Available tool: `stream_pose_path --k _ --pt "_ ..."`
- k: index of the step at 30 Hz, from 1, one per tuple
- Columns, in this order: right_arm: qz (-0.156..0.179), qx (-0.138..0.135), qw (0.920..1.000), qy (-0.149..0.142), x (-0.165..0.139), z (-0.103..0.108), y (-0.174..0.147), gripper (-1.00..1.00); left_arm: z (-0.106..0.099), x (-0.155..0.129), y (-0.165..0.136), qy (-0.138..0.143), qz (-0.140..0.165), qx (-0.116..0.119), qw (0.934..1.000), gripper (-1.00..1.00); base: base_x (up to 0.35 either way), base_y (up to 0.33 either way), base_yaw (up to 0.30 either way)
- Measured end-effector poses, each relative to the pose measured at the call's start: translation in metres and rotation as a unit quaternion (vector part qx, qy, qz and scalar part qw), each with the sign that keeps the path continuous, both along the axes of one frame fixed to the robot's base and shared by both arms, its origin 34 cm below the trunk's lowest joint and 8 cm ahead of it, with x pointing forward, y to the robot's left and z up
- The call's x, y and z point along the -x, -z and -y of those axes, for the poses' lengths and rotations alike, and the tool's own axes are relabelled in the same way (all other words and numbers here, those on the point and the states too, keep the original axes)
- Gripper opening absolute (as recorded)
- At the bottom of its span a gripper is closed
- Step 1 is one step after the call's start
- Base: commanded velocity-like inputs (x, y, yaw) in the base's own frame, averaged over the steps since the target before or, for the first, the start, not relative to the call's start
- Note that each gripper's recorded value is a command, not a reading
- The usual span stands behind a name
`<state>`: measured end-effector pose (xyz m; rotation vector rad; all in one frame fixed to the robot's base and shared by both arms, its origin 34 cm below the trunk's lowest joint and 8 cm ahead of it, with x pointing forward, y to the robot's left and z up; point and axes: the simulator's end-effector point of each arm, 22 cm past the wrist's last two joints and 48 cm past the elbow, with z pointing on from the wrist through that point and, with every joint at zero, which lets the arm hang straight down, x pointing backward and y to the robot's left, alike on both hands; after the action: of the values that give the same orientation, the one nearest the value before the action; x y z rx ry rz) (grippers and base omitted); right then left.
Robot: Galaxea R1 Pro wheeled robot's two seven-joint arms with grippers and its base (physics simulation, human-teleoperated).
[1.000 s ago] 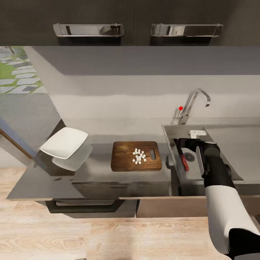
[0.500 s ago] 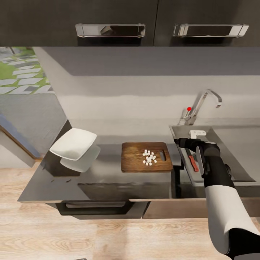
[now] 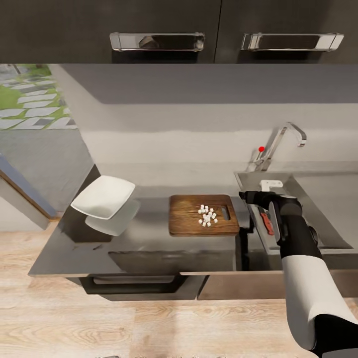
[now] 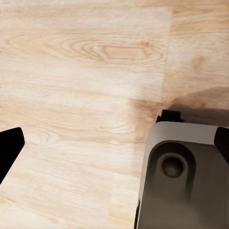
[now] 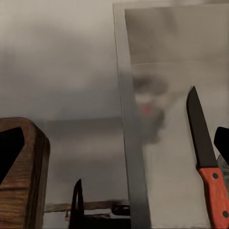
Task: In the kitchen, take the Vidalia onion out of the sink, dice it on the chopping board with the paring knife, put the diced onion into the bowl on the countertop, then place both the paring knife and the chopping board into the sink.
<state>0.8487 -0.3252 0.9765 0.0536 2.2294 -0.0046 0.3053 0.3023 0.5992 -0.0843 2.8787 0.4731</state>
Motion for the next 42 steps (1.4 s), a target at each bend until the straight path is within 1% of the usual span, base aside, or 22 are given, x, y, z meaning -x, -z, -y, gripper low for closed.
stream_pose_path --k 5,9,22,33,42 --pt "0.000 0.000 1.0000 0.000 0.000 0.000 0.000 1.00 0.001 0.000 0.000 0.000 0.000 0.000 1.0000 1.00 -0.090 0.225 0.000" --pt "0.000 0.000 1.0000 0.000 0.000 0.000 0.000 1.00 0.001 0.000 0.000 0.000 0.000 0.001 1.0000 1.00 -0.020 0.081 0.000" --pt "-0.010 -0.002 0.9999 0.000 0.002 -0.001 0.011 1.00 0.000 0.003 0.001 0.000 -0.004 0.000 1.0000 1.00 -0.001 0.005 0.000" --pt "-0.023 -0.003 0.9997 -0.002 0.004 -0.003 0.026 1.00 0.000 0.009 0.004 0.000 -0.011 0.000 0.9999 1.00 0.000 0.000 0.001" --pt "-0.033 -0.004 0.9995 -0.002 0.006 -0.004 0.038 1.00 0.000 0.014 0.006 0.000 -0.017 0.000 0.9999 1.00 0.000 0.000 0.064"
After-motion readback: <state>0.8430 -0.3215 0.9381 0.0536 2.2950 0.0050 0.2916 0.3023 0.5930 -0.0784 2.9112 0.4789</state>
